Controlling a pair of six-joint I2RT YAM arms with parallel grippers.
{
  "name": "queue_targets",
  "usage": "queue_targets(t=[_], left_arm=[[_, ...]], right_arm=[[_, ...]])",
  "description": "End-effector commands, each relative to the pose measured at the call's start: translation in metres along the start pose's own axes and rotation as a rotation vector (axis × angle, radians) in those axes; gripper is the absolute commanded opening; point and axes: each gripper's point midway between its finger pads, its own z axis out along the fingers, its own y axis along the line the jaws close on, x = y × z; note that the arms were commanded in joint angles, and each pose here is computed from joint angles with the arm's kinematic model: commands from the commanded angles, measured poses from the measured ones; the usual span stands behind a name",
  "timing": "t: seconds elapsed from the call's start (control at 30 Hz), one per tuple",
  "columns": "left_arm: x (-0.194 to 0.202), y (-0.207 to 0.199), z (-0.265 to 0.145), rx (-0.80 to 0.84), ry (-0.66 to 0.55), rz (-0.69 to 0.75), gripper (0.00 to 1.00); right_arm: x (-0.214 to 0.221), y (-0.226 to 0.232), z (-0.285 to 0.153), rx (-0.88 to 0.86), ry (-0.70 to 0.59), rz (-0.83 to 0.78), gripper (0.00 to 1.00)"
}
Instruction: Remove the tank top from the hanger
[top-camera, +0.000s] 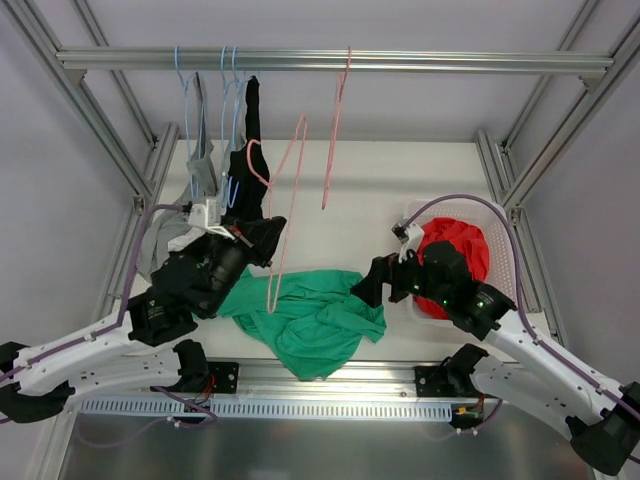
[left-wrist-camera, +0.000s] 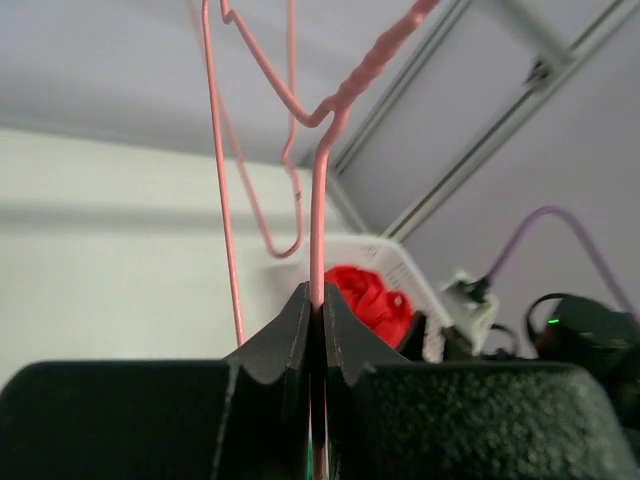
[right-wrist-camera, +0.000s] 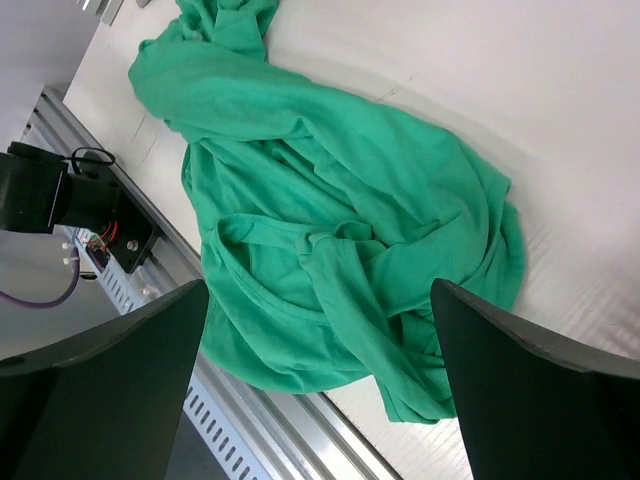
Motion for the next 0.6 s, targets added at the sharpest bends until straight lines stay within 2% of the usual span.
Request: queue_targets(t=[0.0, 0.07, 0.2, 0.23, 0.3, 0.4, 0.57], left_arm=[[0.006, 0.012, 0.008, -0.149, 0.057, -0.010, 0.00], [0.001, 0.007, 0.016, -0.164, 0.051, -0.001, 0.00], [-0.023, -0.026, 0.069, -0.140, 0.069, 0.091, 0.00], [-0.028, -0.016, 0.082, -0.172, 0.075, 0.103, 0.00], [-0.030, -0.028, 0.114, -0.130, 0.104, 0.096, 0.00], [-0.040, -0.015, 0.154, -0.177, 0.116, 0.113, 0.00], [-0.033, -0.007, 0.196, -0.150, 0.179, 0.113, 0.00]], right_arm=[[-0.030, 0.003, -0.009, 0.037, -0.102, -0.005, 0.99], [-0.031, 0.006, -0.011, 0.028, -0.101, -0.004, 1.00], [-0.032, 0.007, -0.014, 0.026, -0.101, -0.005, 0.99], [-0.033, 0.008, -0.015, 0.022, -0.105, -0.003, 1.00], [-0.036, 0.010, -0.020, 0.015, -0.123, -0.006, 0.99], [-0.038, 0.012, -0.029, 0.014, -0.149, -0.014, 1.00], [-0.041, 0.010, -0.039, 0.031, -0.172, -0.031, 0.99]])
